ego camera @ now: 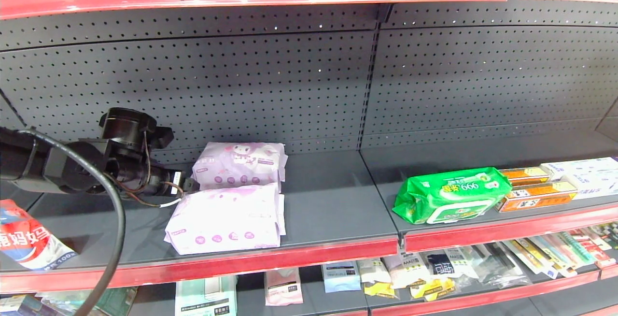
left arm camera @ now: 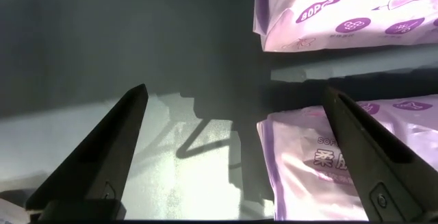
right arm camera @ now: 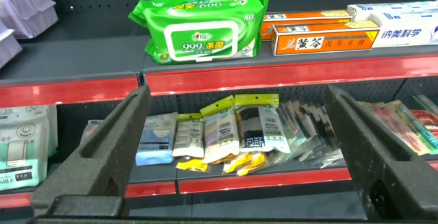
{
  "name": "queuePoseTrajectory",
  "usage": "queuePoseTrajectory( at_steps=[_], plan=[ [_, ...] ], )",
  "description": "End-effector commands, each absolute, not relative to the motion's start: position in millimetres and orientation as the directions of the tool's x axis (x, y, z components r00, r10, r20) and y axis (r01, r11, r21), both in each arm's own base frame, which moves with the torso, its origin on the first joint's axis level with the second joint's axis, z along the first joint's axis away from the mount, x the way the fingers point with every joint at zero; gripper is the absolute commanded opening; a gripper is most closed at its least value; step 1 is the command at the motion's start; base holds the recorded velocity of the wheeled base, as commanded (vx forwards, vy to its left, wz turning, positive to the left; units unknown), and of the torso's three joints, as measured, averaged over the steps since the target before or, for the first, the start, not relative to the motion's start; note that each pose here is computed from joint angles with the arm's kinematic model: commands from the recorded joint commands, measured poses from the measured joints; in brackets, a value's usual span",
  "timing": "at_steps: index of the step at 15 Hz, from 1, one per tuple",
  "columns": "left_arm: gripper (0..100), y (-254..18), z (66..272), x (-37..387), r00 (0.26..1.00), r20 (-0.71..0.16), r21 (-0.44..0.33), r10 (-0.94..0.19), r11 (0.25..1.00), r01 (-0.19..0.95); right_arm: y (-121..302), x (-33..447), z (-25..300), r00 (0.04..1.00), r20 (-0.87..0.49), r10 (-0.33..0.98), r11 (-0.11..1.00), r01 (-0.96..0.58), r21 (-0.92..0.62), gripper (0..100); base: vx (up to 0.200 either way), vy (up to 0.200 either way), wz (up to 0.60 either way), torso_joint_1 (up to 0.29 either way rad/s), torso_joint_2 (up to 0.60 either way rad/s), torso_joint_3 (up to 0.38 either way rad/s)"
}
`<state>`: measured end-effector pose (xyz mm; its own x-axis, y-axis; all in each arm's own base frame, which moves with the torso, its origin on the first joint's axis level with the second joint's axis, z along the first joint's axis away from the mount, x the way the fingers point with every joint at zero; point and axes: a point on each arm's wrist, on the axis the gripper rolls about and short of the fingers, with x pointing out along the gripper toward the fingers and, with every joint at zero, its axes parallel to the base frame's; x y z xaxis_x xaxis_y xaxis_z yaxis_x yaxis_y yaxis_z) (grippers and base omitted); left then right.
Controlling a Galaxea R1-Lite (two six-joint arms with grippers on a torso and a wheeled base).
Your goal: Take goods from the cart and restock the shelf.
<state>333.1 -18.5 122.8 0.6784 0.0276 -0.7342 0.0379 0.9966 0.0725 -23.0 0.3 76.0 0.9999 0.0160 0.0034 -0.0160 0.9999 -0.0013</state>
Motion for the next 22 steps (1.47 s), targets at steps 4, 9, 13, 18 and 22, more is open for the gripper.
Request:
queuePoseTrajectory(
  at_steps=[4,9,13,18,22],
  plan=[
    [100,-18.2,124.7,329.9,0.680,-0.733,0.074,0.028,0.997,0.038,0.3,-22.9,76.1,1.000,0.003,0.017,1.000,-0.017,-0.002,100,0.000,0.000,0.00,0.000,0.00,0.000],
    [100,-18.1,123.8,328.7,0.676,-0.736,0.074,0.029,0.997,0.038,0.3,-22.9,75.9,1.000,0.002,0.017,1.000,-0.017,-0.002,100,0.000,0.000,0.00,0.000,0.00,0.000],
    [100,-18.1,123.3,328.3,0.674,-0.738,0.074,0.029,0.997,0.038,0.3,-22.9,76.1,1.000,0.003,0.017,1.000,-0.017,-0.002,100,0.000,0.000,0.00,0.000,0.00,0.000],
    [100,-18.5,121.4,325.9,0.667,-0.744,0.075,0.028,0.996,0.042,0.3,-22.9,75.9,1.000,0.002,0.017,1.000,-0.017,-0.002,100,0.000,0.000,0.00,0.000,0.00,0.000],
    [100,-19.0,121.8,326.3,0.670,-0.742,0.074,0.025,0.996,0.044,0.3,-22.9,76.1,1.000,0.003,0.017,1.000,-0.017,-0.002,100,0.000,0.000,0.00,0.000,0.00,0.000]
  ],
)
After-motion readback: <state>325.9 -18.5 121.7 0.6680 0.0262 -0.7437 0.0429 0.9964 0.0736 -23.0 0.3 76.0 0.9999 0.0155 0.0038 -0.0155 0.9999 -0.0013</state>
